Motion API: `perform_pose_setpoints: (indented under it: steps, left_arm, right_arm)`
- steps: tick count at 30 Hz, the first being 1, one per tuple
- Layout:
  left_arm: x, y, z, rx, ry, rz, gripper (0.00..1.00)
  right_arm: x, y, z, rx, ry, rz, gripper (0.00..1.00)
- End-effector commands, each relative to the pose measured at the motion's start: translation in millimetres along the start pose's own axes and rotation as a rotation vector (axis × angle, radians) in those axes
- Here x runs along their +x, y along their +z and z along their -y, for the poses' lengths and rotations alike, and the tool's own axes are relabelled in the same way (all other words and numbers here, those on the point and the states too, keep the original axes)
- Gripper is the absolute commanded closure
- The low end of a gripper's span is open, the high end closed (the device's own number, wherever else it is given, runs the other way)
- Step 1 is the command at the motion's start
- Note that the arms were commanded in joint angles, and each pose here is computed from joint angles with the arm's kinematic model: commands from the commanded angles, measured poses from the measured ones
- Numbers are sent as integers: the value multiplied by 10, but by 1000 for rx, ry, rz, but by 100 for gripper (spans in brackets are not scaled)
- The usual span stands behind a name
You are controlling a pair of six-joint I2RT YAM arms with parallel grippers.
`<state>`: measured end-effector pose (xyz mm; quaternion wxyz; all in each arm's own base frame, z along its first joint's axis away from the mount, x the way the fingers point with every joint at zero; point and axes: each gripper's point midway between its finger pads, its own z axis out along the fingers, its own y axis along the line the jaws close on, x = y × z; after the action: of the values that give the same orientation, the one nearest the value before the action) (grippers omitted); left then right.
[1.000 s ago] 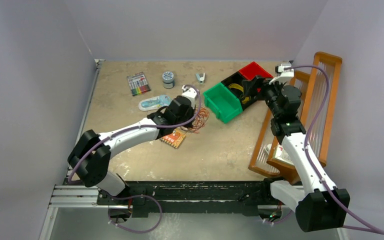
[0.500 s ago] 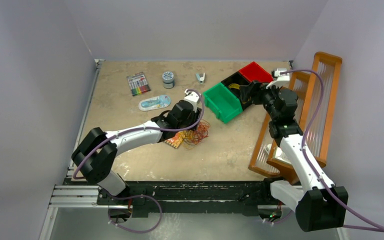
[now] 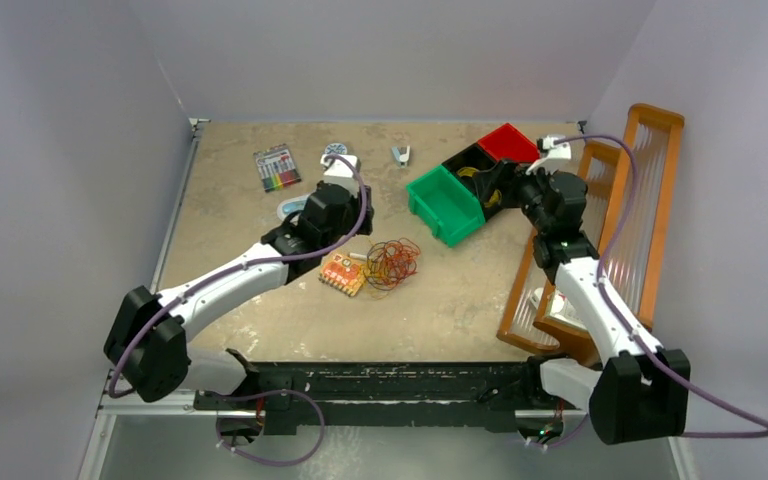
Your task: Untangle the cables
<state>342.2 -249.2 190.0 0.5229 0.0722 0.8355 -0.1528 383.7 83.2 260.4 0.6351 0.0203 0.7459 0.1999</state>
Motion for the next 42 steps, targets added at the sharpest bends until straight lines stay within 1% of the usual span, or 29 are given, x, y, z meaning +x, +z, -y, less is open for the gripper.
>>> perform_pose_setpoints:
  steps: [1,4,6,10,14,18,21,23,25,29,32,35,42]
  left_arm:
    - [-223,-114,-316,-87,-95,38,45]
    - [-377,-237,-433,-112,-85,55,45]
    - [-475,-317,-502,-138,-53,70,45]
    - [-644,-439,-595,-181,12,84,45]
    - [-671,-489,-655,-205,21,100,45]
    - [-603,-499,-707,-224,17,94,44]
    - [-598,-507,-712,-226,17,94,44]
    - [-612,-516,-717,-228,17,99,44]
    - [-611,-513,-719,-229,19,98,44]
    - [-589,-492,-710,-226,20,90,44]
    - [-584,-483,-704,-223,22,87,44]
    - [-580,-478,-700,-221,23,84,44]
    - [-546,-446,-686,-215,31,70,44]
  right_arm:
    - [-86,197,-60,-35,-22,-38,1]
    - [69,369,-108,-62,-43,-110,1]
    - [142,451,-145,-71,-36,-126,1]
    - [344,685,-249,-85,-45,-204,1]
    - [560,888,-328,-73,-57,-277,1]
    - [772,1041,-370,-65,-58,-356,1]
    - [884,1074,-277,-7,-63,-376,1]
    - [928,1091,-139,65,-75,-387,1]
    - [1014,1076,-52,111,-76,-427,1]
    - [975,1065,226,250,-137,-410,1]
    - [1009,1067,354,294,-171,-426,1]
    - [1132,1089,455,283,-179,-485,1]
    - [1356,1102,445,155,-198,-628,1]
